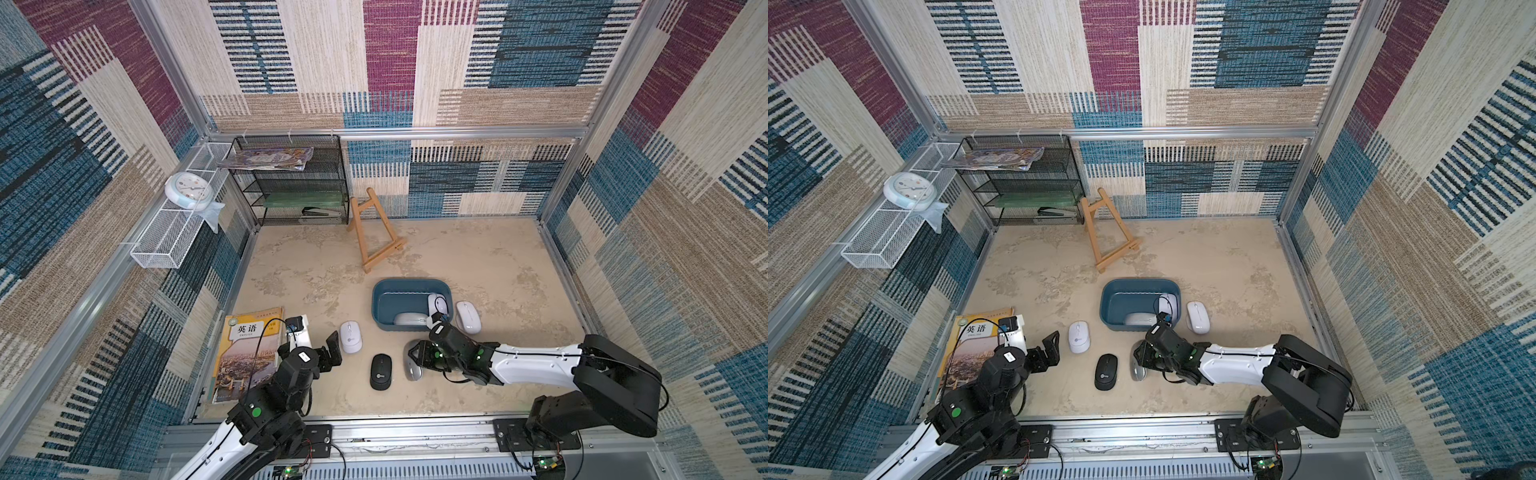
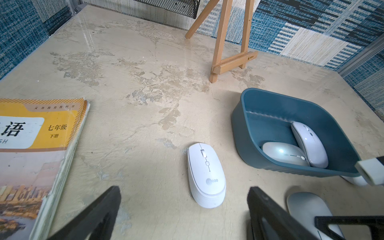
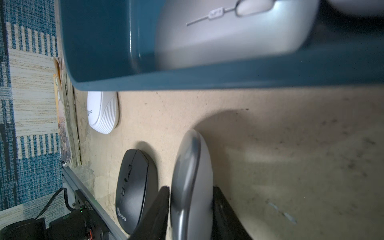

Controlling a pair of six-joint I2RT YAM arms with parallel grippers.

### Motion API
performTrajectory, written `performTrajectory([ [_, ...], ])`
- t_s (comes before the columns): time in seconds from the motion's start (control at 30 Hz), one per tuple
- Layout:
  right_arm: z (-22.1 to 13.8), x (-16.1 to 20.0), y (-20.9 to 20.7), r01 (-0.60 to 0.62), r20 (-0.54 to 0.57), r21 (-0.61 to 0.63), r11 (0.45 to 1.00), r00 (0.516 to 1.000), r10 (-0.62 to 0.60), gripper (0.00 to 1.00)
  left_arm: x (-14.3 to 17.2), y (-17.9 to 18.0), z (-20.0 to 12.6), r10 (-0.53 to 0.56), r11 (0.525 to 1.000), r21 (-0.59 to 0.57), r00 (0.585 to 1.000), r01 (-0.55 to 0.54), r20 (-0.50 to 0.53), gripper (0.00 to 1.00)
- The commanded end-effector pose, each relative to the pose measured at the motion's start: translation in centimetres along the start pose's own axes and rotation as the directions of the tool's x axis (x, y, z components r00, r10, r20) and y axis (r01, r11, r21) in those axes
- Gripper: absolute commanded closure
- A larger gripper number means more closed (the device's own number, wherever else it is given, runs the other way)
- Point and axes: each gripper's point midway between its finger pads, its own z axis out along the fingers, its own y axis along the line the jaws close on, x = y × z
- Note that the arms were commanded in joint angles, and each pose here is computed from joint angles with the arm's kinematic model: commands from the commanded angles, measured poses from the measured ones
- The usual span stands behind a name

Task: Take out the mouse from the storage box
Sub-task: Place the mouse at the center of the board, then adjust the mouse in the storage box.

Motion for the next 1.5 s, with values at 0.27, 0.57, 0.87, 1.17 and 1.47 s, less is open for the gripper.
performTrajectory([
  [0.27,-0.9,-1.1,-0.5,-0.022,0.052,0.023,1.000,0.998,0.021,0.46,-0.3,-0.4,0.2,0.004,1.000,0.005,1.000,-0.004,0.000,0.01],
  [0.57,-2.8,-2.8,-1.8,0.028,0.117,0.163,0.986,0.992,-0.048,0.26,-0.2,-0.6,0.5,0.013,1.000,-0.003,1.000,-0.013,-0.017,0.01],
  [0.87,-7.4,-7.5,-2.5,0.201,0.239,0.391,0.898,0.920,-0.310,0.24,-0.6,-3.9,1.0,-0.076,0.995,0.050,0.986,0.084,-0.149,0.01],
  [1.17,-11.5,-12.6,-3.8,0.241,0.335,0.560,0.793,0.809,-0.483,0.20,-2.6,-10.3,3.3,0.028,0.992,0.127,0.945,0.015,-0.326,0.01],
  [1.47,-14.9,-13.8,-7.3,0.096,0.466,0.549,0.830,0.790,-0.400,0.19,-3.5,-14.8,6.9,0.108,0.988,0.148,0.905,-0.051,-0.411,0.05],
])
